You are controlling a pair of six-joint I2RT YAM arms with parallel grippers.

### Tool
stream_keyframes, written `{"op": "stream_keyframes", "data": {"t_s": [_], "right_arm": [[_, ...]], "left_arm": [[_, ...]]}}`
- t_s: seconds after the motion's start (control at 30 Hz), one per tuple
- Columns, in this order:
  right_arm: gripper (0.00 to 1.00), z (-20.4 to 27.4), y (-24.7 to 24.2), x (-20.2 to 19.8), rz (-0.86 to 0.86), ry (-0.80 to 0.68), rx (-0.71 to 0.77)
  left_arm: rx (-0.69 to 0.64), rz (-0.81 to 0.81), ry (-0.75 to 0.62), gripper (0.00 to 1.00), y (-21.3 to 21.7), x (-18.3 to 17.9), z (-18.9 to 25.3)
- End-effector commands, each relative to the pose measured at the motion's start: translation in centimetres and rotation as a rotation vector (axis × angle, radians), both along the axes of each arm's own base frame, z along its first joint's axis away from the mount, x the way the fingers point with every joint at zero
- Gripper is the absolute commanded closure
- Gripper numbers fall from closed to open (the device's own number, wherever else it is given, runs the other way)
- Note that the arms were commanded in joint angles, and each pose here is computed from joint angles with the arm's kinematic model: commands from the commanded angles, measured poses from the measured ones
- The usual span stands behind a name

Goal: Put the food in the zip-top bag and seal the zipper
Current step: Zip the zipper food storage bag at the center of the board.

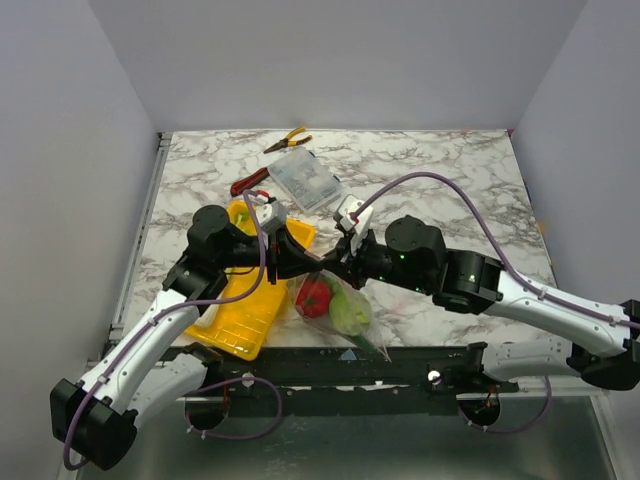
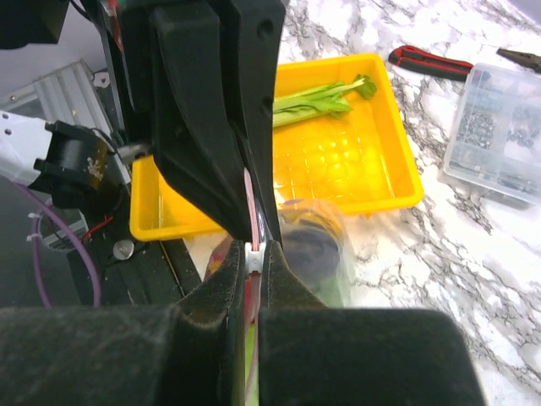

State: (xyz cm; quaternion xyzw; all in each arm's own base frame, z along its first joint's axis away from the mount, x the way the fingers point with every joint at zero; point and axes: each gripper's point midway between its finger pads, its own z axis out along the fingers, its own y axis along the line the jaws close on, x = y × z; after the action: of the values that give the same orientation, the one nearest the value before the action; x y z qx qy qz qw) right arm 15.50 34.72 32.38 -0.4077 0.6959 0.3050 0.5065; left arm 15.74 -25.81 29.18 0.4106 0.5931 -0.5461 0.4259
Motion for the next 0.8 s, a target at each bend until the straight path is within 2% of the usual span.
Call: {"op": "stream_keyframes", "data": {"t_s": [0.0, 0.17, 0.3, 0.63, 0.77], "right_arm": [[1.0, 0.2, -1.4, -0.8, 0.009, 0.01, 0.038], [1.0, -0.1, -1.9, -1.4, 0.02, 0.03, 0.048], [1.0, -0.5, -3.1, -1.1, -0.036, 0.054, 0.038], [1.0, -1.4, -7.6, -1.4, -0.134, 0.079, -0.01], [1.0, -0.9, -9.5, -2.0, -0.15, 0.079, 0.006]], "left_arm": [[-0.068, 0.056, -0.097, 1.0, 0.7, 0.5, 2.4], [-0.068, 0.1, -0.097, 1.0, 1.0, 1.0, 2.4], [-0.063, 0.262, -0.07, 1.0, 2.1, 3.0, 2.9], [-0.103, 0.602, -0.134, 1.0, 5.9, 6.1, 4.7], [-0.108, 0.679, -0.17, 1.0, 7.1, 6.6, 4.9]]}}
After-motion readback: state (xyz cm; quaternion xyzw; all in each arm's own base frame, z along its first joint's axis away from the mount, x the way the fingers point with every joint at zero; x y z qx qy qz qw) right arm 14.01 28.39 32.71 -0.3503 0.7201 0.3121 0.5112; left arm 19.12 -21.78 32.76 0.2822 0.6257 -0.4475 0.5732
